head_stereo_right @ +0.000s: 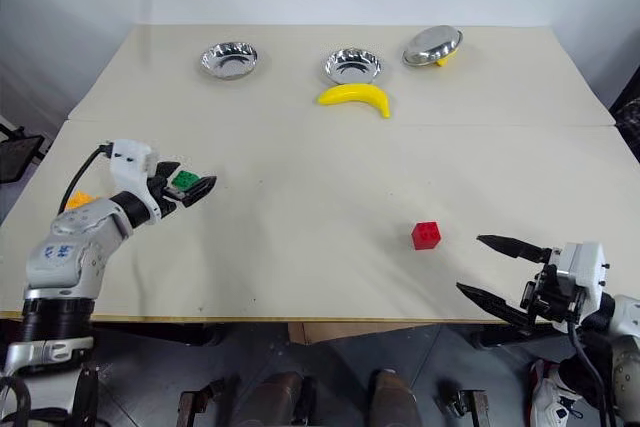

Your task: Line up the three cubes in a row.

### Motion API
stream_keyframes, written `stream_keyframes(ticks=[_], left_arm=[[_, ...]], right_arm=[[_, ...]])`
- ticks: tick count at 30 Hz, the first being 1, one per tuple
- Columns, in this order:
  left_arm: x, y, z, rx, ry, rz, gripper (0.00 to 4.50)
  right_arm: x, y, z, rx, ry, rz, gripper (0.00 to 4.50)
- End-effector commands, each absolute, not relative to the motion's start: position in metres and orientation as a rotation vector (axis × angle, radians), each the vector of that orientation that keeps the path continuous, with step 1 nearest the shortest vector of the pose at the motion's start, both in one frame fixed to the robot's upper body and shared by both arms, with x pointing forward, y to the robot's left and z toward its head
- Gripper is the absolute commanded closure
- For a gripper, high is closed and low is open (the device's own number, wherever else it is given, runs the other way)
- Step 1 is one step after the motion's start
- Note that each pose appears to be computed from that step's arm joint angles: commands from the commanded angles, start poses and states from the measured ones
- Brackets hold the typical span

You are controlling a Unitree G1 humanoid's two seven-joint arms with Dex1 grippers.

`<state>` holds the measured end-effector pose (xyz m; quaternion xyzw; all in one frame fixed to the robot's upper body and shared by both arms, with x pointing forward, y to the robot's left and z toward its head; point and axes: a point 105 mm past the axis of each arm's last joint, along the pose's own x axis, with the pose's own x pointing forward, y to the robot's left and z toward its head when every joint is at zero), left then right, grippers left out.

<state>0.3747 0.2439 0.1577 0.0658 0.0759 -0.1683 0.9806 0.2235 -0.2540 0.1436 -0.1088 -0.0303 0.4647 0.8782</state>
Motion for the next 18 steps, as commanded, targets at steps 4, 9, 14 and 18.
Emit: stream_keyframes(ticks=[4,9,14,18], left_arm=[[0.374,0.263,0.153,0.175,0.243,-0.258,1.21],[0.371,0.27,0.151,0.164,0.248,-0.251,2.7],[0.37,0.247,0.169,0.142,0.144,-0.402,3.02],[0.353,0.204,0.192,0.241,0.021,-0.747,3.02]], right_arm=[[0.218,-0.253,0.15,-0.238,-0.084,0.955,0.0],[0.217,-0.256,0.147,-0.238,-0.089,0.935,0.0],[0.216,-0.258,0.144,-0.238,-0.085,0.93,0.0],[0.212,-0.267,0.144,-0.256,-0.073,0.907,0.0]])
